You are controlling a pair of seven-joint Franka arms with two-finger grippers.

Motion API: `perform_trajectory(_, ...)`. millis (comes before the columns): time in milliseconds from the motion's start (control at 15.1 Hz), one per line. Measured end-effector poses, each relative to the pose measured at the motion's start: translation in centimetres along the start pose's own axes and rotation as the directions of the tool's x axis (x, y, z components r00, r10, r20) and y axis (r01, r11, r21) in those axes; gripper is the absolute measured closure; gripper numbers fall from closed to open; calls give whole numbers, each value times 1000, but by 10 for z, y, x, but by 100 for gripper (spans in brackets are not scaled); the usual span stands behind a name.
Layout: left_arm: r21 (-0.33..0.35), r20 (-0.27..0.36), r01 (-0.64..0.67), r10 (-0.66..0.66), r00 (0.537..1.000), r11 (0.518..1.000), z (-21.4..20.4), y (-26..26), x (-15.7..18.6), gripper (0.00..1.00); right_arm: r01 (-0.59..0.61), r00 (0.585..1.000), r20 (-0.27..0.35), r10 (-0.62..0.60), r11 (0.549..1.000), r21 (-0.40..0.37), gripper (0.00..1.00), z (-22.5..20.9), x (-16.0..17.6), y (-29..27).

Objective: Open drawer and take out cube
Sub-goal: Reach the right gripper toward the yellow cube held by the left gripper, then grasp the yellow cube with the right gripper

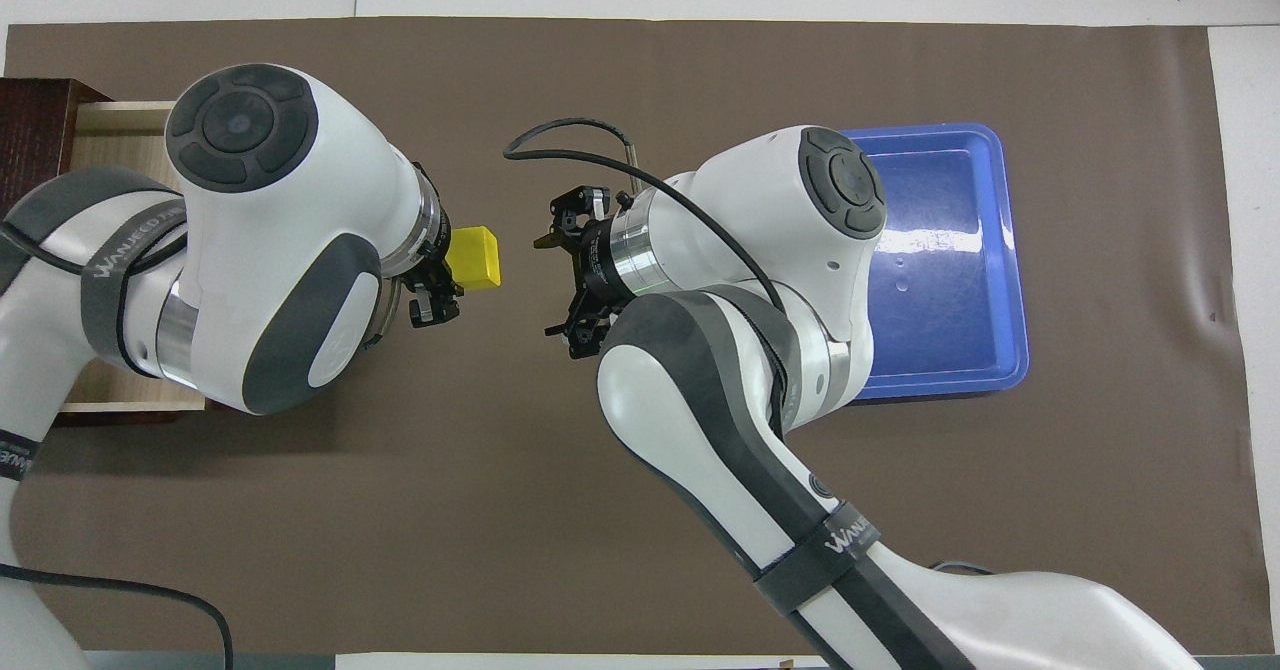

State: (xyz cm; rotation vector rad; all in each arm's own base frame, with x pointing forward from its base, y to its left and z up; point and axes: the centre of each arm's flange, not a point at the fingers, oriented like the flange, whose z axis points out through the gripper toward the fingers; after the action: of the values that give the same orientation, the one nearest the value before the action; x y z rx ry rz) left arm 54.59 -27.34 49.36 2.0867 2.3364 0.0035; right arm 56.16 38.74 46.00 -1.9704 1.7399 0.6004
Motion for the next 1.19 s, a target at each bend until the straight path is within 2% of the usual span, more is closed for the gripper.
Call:
perform_trajectory(331, -8, 6, -36, 36, 999, 999, 4, -17, -15, 44, -9, 1000, 1, 9, 1000, -8, 11, 6, -8, 4)
perform_trajectory(1191, 3, 0, -67, 67, 998, 998, 9, -36, -25, 44, -21, 1000, 1, 21, 1000, -24, 12, 38, -30, 5)
